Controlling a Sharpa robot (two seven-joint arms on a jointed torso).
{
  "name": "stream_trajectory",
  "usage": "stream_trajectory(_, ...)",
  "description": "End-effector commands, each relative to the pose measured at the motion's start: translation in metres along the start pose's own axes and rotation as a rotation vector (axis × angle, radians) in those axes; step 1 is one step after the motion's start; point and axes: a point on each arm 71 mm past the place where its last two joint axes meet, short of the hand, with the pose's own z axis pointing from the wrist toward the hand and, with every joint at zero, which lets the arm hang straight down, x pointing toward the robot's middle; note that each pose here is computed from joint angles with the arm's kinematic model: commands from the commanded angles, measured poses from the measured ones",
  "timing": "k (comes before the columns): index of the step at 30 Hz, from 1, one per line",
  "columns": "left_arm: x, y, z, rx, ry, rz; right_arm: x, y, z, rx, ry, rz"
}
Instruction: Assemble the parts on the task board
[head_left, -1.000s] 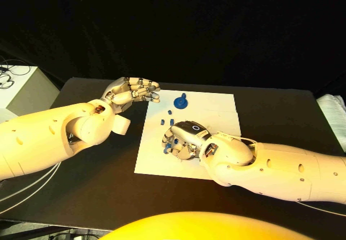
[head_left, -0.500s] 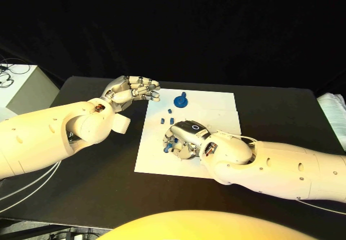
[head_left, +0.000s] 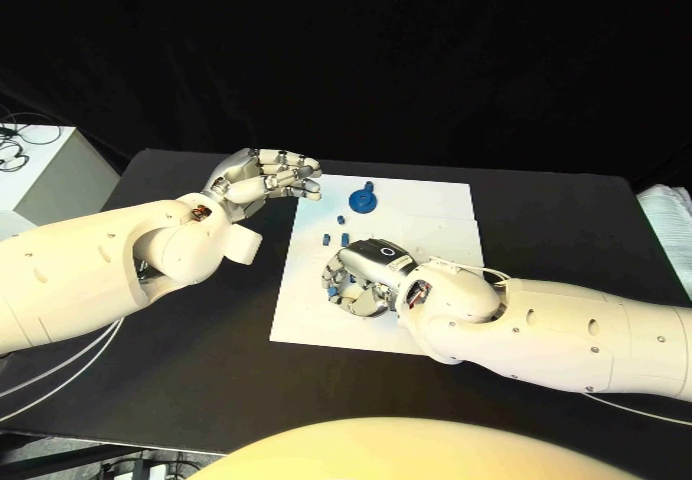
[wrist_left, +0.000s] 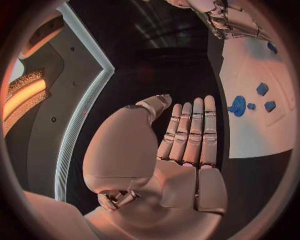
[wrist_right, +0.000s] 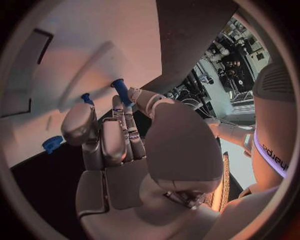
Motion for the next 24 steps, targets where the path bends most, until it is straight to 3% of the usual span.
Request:
stream_trajectory(1, 0.0014, -0.0018, 0.0006, 0.016, 0.009, -0.008, 0.004, 0.004, -0.001, -0.045, 0.019, 0.039)
stream_trajectory(24, -0.0012, -0.0013, 0.0008, 0.014, 0.002, -0.005, -0.007, -0.006, -0.014, -0.060, -0.106, 0.058)
